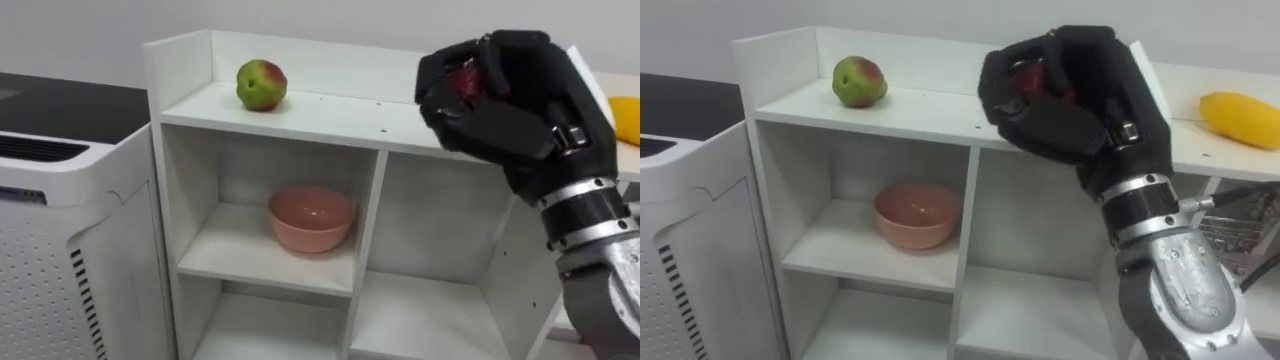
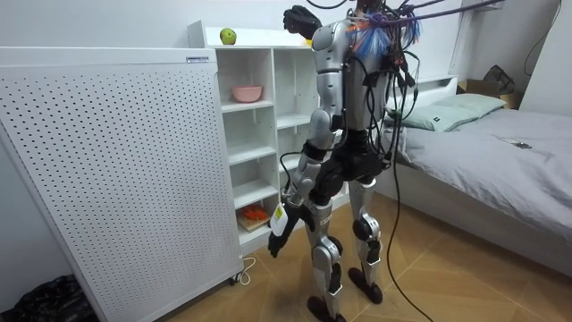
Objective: Arrange fruit in the closet
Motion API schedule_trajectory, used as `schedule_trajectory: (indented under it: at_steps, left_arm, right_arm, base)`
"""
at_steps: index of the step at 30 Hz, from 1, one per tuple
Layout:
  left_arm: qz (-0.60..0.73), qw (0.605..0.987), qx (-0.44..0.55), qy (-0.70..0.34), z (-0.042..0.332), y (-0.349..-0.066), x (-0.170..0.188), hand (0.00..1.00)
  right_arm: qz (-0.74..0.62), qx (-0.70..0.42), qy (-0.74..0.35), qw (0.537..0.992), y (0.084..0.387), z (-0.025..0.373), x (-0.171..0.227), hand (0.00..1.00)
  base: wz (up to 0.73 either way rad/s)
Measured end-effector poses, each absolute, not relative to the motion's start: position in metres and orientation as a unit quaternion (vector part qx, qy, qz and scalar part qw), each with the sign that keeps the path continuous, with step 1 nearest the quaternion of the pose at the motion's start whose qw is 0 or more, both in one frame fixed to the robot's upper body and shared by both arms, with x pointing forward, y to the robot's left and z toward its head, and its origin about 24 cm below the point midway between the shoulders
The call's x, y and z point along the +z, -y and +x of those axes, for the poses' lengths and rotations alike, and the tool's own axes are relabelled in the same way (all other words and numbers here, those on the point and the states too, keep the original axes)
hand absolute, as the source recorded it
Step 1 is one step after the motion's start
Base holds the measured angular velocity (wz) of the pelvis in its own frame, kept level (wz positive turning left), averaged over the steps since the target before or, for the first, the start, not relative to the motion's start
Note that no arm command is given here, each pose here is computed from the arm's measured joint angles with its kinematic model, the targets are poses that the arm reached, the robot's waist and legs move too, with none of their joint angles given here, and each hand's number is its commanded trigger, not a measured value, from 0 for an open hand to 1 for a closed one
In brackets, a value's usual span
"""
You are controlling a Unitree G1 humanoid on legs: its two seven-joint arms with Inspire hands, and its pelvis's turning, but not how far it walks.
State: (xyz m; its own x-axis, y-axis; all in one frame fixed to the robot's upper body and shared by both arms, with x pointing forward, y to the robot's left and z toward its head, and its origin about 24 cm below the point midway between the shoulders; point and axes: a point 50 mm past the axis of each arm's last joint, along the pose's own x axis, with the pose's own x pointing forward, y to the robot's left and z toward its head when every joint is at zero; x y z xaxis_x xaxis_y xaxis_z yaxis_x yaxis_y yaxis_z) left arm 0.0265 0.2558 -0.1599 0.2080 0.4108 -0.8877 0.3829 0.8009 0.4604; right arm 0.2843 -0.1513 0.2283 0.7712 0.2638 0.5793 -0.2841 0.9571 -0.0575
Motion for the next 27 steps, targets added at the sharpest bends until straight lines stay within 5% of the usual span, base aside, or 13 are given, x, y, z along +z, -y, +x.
schedule_trajectory:
  at_steps: [8, 19, 27]
  left_arm:
    - [0.339, 0.715, -0.018, -0.612, 0.041, -0.247, -0.162, 0.00]
    - [0.329, 0.761, -0.010, -0.560, 0.095, -0.233, -0.159, 0.00]
    - [0.331, 0.760, -0.021, -0.559, 0.096, -0.228, -0.160, 0.00]
  right_arm:
    - [0.040, 0.228, 0.232, 0.945, 0.131, 0.294, 0.193, 1.00]
    - [0.206, 0.093, -0.119, 0.967, 0.149, 0.307, 0.019, 1.00]
    - [0.349, -0.013, -0.182, 0.919, 0.167, 0.305, -0.013, 1.00]
  base:
    - [0.02]
    - [-0.02]
    - [0.03]
